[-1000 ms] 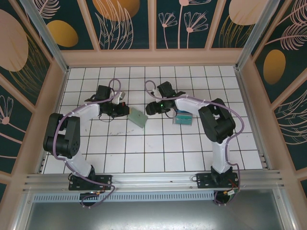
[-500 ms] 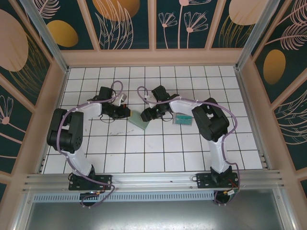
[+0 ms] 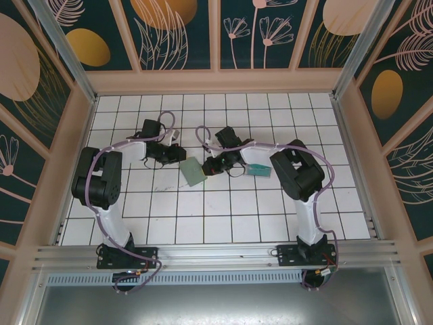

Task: Put the credit cards into the card holder
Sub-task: Rotate the card holder at the center of the table.

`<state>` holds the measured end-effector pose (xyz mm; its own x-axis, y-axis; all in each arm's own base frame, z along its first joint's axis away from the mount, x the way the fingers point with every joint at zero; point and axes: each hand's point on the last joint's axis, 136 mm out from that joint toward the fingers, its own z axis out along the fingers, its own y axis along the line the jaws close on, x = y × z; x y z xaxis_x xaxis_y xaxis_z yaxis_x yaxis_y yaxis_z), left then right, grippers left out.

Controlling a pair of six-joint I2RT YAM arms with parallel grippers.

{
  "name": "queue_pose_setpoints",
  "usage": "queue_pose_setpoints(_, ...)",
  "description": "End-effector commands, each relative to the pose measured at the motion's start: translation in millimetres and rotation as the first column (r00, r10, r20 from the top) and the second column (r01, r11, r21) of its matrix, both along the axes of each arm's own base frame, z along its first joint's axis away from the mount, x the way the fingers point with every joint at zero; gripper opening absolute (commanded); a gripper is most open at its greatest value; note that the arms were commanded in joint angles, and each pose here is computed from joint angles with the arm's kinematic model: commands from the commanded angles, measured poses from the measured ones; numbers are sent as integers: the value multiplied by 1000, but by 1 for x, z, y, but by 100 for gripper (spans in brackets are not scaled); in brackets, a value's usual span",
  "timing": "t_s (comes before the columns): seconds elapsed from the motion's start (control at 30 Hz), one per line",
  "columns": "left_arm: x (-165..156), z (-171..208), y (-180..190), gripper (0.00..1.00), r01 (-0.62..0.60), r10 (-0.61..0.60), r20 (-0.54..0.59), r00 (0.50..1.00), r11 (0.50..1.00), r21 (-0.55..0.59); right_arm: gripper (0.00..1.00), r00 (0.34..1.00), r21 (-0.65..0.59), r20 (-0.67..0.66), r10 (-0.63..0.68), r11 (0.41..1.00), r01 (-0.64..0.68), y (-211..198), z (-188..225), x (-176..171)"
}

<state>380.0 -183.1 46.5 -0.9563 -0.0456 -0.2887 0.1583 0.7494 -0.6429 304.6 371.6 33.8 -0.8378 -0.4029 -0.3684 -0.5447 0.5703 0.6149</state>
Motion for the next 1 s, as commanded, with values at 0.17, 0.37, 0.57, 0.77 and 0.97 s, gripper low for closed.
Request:
queue_pose_setpoints(0.17, 21, 27, 28, 50, -198, 190, 83, 978, 974, 108, 0, 992, 67, -67, -104, 992, 109, 11, 17, -11)
queue_pose_setpoints(0.37, -21, 17, 40, 54, -313, 313, 11, 950, 947, 76, 0, 975, 46, -105, -194, 979, 200, 20, 14, -26)
queue_pose_setpoints(0.57, -44, -1, 33, 54, -336, 335, -44, 941, 941, -23, 0, 974, 20, -115, -195, 980, 199, 26, 7, -40)
queue_pose_setpoints(0.77, -53, -7, 34, 54, -358, 356, -60, 933, 933, -36, 0, 967, 18, -149, -208, 977, 213, 23, 6, -47)
queue_pose_setpoints(0.97, -67, -15, 38, 54, -375, 372, -86, 924, 927, -24, 0, 934, 36, -164, -317, 944, 327, 13, 11, -44)
